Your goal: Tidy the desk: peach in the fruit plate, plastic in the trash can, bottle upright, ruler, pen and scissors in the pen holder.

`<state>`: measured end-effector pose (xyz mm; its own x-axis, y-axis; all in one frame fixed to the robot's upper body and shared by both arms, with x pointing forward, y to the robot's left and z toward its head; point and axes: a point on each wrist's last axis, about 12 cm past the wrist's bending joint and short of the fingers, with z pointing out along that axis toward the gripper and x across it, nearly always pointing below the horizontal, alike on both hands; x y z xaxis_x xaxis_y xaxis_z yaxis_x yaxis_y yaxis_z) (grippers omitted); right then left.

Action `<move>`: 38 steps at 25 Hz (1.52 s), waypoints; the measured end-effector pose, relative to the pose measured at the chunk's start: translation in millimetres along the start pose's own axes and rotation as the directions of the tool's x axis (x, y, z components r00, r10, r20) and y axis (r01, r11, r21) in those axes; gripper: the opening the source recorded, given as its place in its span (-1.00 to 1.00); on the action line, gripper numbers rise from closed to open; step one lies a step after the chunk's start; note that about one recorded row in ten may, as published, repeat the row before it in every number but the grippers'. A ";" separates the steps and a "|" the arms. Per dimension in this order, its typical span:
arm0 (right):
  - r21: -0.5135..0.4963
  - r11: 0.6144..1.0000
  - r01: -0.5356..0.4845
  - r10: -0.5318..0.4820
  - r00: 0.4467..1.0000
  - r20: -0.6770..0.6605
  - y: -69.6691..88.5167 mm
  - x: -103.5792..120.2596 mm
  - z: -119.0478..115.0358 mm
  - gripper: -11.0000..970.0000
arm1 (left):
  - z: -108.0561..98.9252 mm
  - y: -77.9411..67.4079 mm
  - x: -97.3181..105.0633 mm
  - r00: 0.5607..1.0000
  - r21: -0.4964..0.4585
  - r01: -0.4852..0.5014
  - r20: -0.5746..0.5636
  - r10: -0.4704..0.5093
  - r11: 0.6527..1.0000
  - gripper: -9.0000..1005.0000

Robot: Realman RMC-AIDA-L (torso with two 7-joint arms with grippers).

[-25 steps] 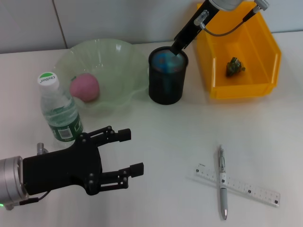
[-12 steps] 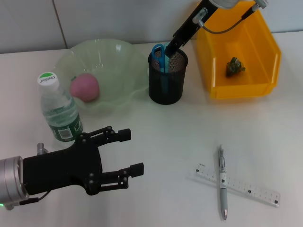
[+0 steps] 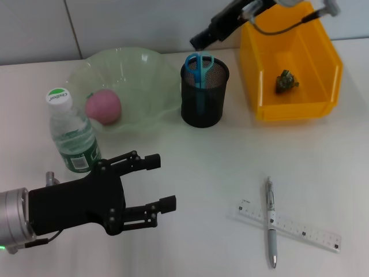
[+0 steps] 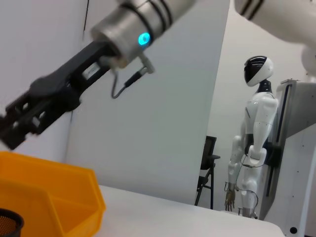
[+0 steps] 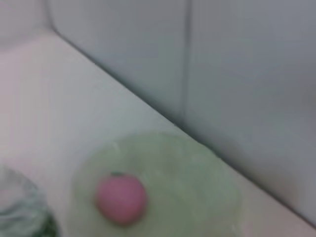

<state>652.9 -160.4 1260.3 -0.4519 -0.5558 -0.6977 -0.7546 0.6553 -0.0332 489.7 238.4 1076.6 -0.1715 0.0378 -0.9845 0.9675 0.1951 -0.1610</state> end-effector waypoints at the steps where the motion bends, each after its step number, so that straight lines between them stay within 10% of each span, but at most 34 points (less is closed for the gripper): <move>1: -0.029 1.000 -0.010 0.011 0.999 0.039 1.5 6.6 -6.3 0.40 | 0.1 0.2 -0.3 1.000 0.000 -0.001 0.000 0.001 1.000 0.62; 7: -0.233 0.972 -0.037 0.116 0.935 0.335 5.5 73.5 -48.1 0.41 | -0.6 1.1 -1.2 1.000 0.001 -0.002 -0.003 0.002 1.000 0.62; 17: -0.434 0.901 -0.022 0.223 0.880 0.419 11.1 161.1 -69.4 0.41 | -5.2 6.0 -3.9 1.000 -0.016 -0.009 -0.007 0.009 1.000 0.62; 28: -0.488 0.870 -0.075 0.107 0.994 0.036 16.4 155.3 -76.0 0.41 | -8.2 3.5 3.5 0.996 0.014 0.004 -0.085 -0.003 1.000 0.62; 38: -0.446 0.893 -0.064 -0.085 0.948 -0.308 34.7 123.6 -37.1 0.40 | -12.8 1.0 9.8 0.993 0.013 0.016 -0.118 -0.014 1.000 0.62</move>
<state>553.2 -225.3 1199.5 -0.5103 -0.7402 -0.4378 -0.8567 0.3929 0.3342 486.5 251.5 1067.7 -0.2063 0.1508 -0.9668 0.9669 0.1832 -0.1777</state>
